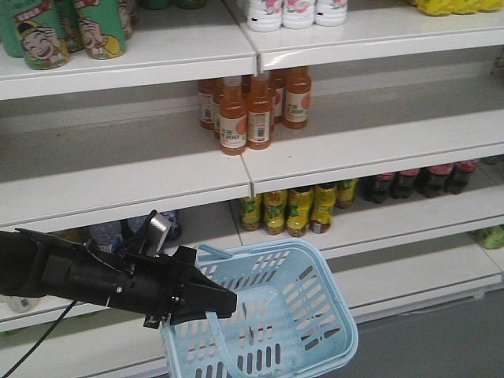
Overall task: Place coke in basket with both arms
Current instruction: 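Turn the base away from the shelf holding the basket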
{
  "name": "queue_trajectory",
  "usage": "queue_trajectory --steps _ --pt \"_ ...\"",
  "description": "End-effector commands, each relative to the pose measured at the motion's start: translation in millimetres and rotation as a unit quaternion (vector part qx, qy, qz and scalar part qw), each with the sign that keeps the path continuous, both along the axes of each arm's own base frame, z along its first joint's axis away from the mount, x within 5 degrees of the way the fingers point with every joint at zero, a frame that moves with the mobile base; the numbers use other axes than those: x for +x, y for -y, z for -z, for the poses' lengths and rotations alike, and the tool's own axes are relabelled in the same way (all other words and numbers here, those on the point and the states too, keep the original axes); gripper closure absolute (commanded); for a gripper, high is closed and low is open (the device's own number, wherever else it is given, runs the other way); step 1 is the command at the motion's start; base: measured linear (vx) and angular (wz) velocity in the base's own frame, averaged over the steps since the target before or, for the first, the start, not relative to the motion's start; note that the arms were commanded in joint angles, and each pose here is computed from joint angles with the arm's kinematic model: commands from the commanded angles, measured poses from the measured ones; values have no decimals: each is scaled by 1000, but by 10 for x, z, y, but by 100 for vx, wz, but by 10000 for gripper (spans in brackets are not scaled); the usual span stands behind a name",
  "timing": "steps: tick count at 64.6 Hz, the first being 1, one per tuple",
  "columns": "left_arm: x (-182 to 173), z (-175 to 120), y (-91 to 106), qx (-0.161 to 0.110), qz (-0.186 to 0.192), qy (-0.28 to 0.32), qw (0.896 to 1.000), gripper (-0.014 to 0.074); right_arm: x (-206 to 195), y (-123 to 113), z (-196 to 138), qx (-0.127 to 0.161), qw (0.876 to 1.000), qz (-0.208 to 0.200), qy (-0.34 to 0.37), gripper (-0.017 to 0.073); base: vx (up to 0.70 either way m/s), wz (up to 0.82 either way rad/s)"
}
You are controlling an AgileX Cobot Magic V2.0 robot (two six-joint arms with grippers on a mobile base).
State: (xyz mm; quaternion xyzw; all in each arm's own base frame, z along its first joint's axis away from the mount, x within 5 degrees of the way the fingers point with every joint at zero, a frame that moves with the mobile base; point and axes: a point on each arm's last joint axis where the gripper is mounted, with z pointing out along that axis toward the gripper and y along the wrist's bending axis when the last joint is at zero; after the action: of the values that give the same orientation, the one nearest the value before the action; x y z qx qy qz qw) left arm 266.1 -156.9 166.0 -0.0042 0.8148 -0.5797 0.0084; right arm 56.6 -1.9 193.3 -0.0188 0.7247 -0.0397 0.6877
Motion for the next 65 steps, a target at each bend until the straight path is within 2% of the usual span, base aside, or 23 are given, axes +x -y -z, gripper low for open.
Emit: queue_trajectory --steps 1,65 --pt "-22 -287 46 -67 9 25 997 601 -5 1 -51 -6 999 1 41 569 -13 -49" --pt "-22 -287 46 -67 9 25 997 601 -5 1 -51 -6 999 1 41 569 -12 -49"
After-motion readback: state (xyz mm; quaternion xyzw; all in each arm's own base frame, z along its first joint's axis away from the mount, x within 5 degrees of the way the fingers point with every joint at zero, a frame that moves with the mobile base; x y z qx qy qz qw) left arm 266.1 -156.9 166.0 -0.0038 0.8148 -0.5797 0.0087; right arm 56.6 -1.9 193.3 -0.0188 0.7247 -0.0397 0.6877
